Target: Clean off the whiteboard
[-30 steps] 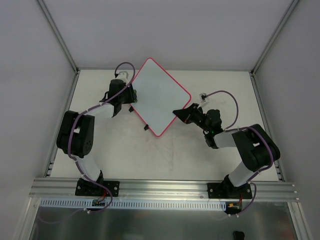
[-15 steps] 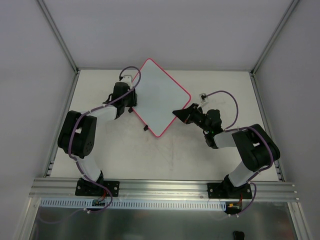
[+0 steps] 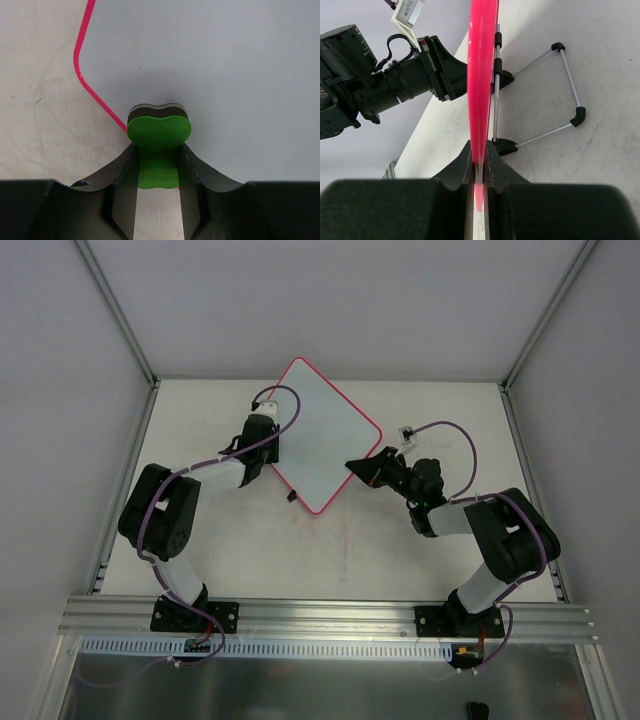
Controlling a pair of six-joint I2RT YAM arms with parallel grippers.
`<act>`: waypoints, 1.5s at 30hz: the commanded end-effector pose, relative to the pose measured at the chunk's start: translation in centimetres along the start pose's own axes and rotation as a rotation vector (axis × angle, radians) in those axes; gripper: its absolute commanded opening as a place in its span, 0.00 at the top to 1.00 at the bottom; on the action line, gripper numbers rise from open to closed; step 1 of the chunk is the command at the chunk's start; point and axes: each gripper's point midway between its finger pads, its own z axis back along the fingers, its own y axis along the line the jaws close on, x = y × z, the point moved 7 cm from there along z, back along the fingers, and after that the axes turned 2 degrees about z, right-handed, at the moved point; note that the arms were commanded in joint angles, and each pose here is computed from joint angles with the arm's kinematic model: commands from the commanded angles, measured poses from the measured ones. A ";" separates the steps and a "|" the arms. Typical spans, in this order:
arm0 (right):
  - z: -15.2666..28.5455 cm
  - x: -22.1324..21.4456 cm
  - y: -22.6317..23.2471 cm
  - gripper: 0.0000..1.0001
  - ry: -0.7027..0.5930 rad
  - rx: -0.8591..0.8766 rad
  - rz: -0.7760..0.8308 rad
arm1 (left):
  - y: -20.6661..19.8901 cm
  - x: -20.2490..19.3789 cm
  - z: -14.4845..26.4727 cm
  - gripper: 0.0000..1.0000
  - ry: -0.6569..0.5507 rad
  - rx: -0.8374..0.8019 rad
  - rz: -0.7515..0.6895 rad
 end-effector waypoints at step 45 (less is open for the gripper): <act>0.5 4.2 5.8 1.00 -0.174 0.307 0.150 | -1.4 -1.4 0.7 1.00 0.065 0.012 -0.042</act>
